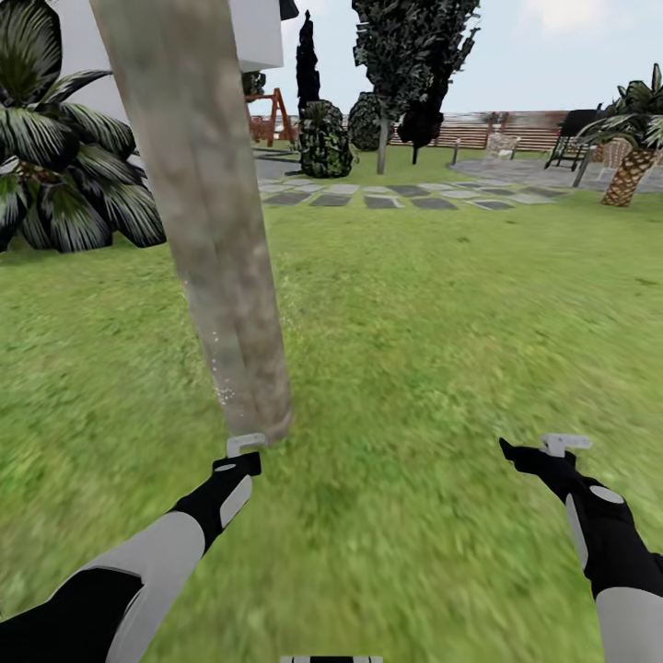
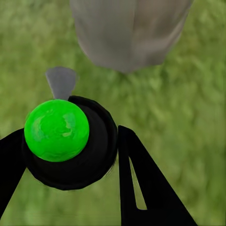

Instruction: In the garden, pick up the pesticide atomizer on the floor and spray pesticide onto both trees until each tree trunk is fully covered.

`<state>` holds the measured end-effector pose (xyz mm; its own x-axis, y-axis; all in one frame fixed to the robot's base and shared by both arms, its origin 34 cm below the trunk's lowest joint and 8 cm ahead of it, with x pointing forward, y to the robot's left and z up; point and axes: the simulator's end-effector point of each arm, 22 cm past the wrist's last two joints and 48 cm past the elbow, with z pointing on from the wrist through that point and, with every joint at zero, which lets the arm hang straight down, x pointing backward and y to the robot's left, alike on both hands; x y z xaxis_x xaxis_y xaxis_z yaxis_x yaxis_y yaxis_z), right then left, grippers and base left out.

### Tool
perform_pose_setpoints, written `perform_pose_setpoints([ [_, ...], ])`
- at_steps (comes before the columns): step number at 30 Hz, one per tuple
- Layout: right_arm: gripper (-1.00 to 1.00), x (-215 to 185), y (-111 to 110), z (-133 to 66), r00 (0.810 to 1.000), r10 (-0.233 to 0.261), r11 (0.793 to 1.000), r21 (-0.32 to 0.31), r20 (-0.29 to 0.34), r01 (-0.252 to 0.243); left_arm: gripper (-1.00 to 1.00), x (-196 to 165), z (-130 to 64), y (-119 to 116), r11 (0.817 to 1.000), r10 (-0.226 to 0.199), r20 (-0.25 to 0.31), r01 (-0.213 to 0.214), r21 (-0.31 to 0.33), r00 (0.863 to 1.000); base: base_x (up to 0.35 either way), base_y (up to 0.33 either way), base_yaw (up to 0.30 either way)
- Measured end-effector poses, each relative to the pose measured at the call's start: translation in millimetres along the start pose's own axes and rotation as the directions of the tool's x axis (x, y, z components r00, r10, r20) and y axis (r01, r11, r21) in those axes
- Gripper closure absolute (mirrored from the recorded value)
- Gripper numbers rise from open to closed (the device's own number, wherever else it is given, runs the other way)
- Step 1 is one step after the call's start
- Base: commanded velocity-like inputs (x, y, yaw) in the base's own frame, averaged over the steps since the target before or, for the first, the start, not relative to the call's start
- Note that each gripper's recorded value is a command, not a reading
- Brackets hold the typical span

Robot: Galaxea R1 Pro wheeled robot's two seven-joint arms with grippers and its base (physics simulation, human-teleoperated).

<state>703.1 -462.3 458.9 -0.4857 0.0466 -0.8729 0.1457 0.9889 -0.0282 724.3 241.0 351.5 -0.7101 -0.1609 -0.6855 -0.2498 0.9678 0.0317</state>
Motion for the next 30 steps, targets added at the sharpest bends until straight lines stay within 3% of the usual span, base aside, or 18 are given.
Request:
perform_pose_setpoints([
  [4, -1.0, -5.4, 0.7, 0.4, 0.999, -0.013, 1.0, -0.002, 0.034, 0.013, 1.0, -1.3, -0.2, -1.1, 1.0, -0.002, 0.006, 0.002, 0.002, 1.0, 0.172, -0.223, 0.273],
  [14, -1.0, -5.1, 2.5, 0.6, 0.999, -0.012, 1.0, -0.004, 0.035, 0.012, 1.0, -1.1, -0.4, -1.1, 1.0, -0.003, 0.007, 0.003, -0.001, 1.0, 0.007, -0.272, 0.114],
  [30, -1.0, -2.9, 3.1, 0.9, 0.999, -0.01, 1.0, -0.005, 0.031, 0.01, 1.0, -0.9, -0.4, -0.8, 1.0, -0.004, 0.007, 0.004, -0.003, 1.0, 0.106, -0.27, 0.271],
])
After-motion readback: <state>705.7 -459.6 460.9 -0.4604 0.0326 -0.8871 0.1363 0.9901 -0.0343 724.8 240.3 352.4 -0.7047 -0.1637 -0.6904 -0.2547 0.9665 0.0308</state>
